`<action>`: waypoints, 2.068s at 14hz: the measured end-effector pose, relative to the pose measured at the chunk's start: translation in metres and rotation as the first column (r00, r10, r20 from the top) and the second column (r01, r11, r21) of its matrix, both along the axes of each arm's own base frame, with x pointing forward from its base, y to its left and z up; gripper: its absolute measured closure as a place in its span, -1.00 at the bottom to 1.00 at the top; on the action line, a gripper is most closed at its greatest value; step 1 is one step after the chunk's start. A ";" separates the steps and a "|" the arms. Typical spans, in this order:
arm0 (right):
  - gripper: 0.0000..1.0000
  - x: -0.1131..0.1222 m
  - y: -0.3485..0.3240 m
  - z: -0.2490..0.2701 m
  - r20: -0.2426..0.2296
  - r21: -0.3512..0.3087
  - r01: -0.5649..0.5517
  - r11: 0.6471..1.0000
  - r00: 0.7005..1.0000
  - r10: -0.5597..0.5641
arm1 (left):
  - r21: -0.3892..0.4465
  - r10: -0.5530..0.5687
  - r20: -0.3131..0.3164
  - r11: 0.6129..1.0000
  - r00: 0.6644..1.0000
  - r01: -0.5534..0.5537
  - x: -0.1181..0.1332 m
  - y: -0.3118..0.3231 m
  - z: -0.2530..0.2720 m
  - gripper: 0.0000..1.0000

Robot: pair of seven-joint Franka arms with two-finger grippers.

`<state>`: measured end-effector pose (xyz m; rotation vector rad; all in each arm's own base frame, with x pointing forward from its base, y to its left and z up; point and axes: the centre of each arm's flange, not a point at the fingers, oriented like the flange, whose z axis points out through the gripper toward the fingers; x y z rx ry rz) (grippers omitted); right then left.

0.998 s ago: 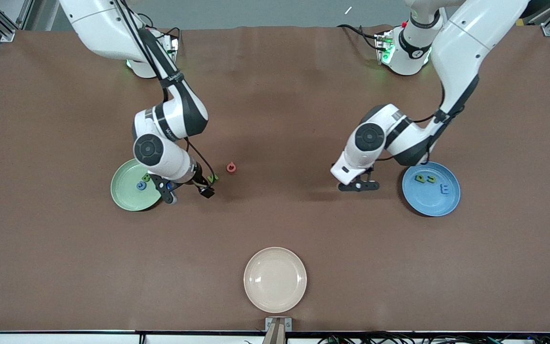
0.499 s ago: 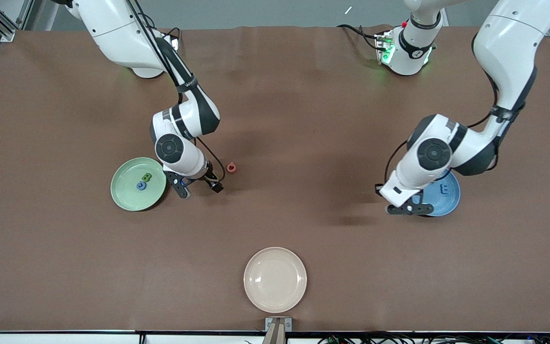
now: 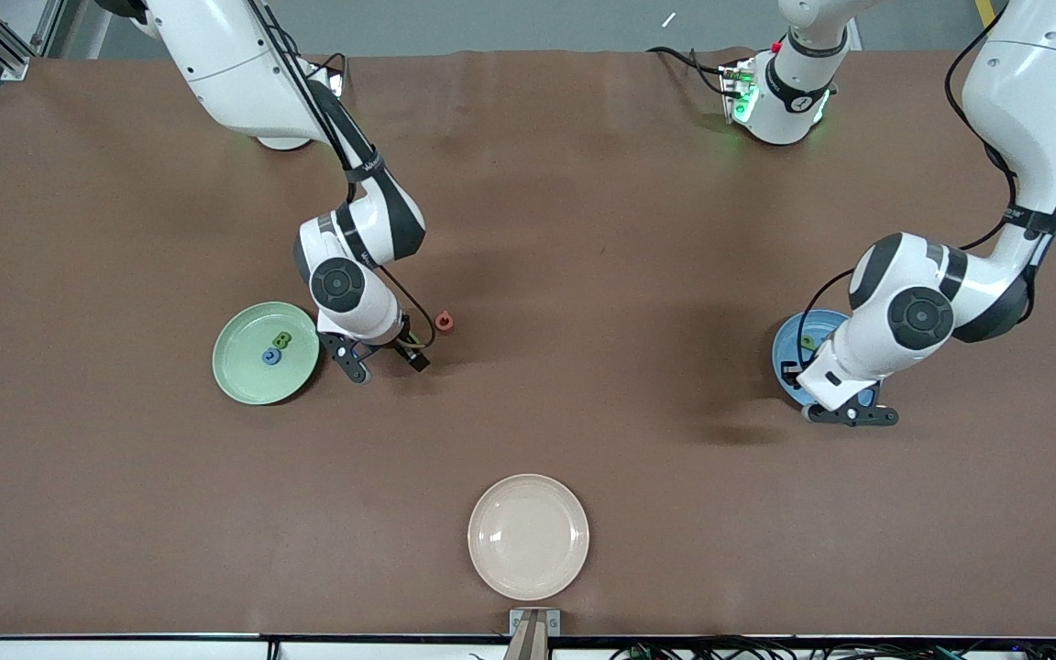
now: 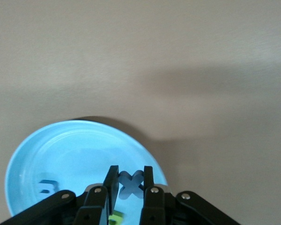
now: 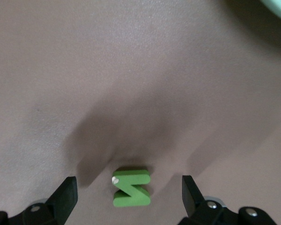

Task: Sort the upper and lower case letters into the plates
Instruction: 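Place the blue x in the blue plate while the right gripper grasps the N, then carry the green N to the green plate with the right gripper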

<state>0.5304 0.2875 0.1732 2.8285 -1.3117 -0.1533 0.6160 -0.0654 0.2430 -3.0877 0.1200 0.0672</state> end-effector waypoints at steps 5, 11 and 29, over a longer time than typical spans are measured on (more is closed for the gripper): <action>-0.78 0.001 0.001 -0.003 0.008 0.001 -0.003 1.000 1.000 0.003 | -0.002 -0.009 -0.030 1.000 1.000 0.009 -0.002 0.032 -0.019 0.50; 0.13 0.004 0.001 0.003 0.017 0.004 -0.002 1.000 1.000 0.001 | 0.014 -0.027 -0.060 1.000 0.998 0.028 -0.008 0.045 -0.043 0.50; 0.30 0.059 -0.208 0.083 -0.225 0.035 -0.201 0.979 0.953 0.204 | 0.043 -0.028 0.002 0.999 1.000 0.028 0.004 0.059 -0.015 -0.99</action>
